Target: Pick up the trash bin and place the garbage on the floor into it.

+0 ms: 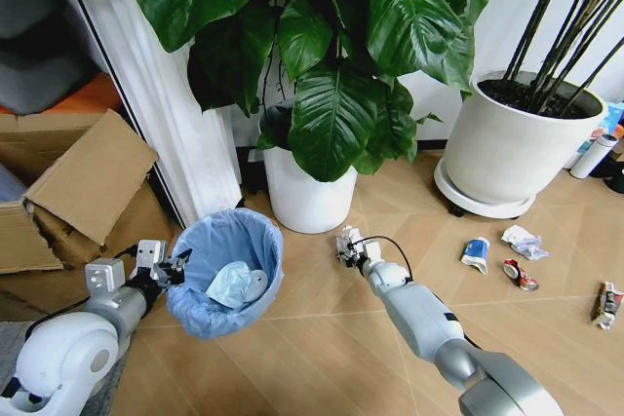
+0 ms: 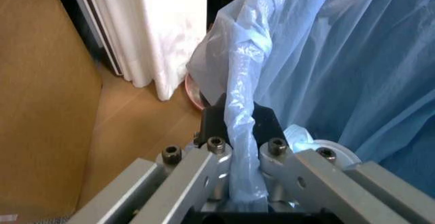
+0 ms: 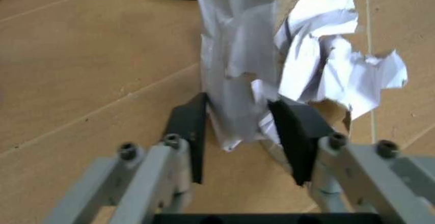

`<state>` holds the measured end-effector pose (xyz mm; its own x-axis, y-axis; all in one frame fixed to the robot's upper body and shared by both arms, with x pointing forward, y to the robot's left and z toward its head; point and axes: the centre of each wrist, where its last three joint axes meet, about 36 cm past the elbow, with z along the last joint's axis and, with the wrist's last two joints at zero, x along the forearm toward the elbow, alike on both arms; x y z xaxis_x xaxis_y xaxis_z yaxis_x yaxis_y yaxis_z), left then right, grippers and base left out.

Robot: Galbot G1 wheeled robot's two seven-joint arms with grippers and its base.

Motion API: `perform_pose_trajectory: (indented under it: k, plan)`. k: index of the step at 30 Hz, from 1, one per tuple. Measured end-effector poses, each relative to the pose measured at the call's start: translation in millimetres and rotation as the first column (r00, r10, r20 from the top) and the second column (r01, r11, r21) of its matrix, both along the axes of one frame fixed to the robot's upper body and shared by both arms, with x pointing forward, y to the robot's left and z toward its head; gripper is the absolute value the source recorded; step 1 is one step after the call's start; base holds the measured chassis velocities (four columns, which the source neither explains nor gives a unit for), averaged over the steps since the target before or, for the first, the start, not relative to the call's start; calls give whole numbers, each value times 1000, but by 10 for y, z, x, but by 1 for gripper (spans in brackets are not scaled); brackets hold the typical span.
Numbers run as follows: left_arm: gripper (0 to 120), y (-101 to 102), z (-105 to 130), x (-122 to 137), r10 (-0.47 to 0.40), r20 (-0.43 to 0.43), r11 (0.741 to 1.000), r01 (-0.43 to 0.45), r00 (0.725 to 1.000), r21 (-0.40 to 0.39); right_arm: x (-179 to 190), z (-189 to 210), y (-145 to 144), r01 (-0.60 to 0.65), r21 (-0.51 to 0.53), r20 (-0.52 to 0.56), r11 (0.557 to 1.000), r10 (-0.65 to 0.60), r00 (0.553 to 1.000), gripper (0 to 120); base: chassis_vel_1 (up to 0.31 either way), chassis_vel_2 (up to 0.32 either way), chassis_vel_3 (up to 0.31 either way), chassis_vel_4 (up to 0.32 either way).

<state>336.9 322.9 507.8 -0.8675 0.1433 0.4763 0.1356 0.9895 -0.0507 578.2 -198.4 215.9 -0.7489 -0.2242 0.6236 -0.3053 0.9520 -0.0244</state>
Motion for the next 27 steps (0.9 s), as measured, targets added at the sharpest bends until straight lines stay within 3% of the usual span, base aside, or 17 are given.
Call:
perform_pose_trajectory:
  k: [3,9,16,27]
  plan:
    - [0,-5,5,-3,-2,1,1000,2,1000,0,-11,-12,-20,6,0,-2,1000,-6,1000,18,0,0,0,0]
    - [0,-12,11,-14,-4,1,1000,4,1000,0,-28,-27,-59,13,-2,-4,1000,-13,1000,0,0,0,0,0]
    - [0,-4,28,-15,-4,4,1000,4,1000,4,-17,-11,-88,23,-3,1,1000,-23,1000,0,0,0,0,0]
    - [0,-6,42,-35,-4,8,1000,4,1000,4,-117,322,-85,2,50,97,999,-7,995,0,0,0,0,0]
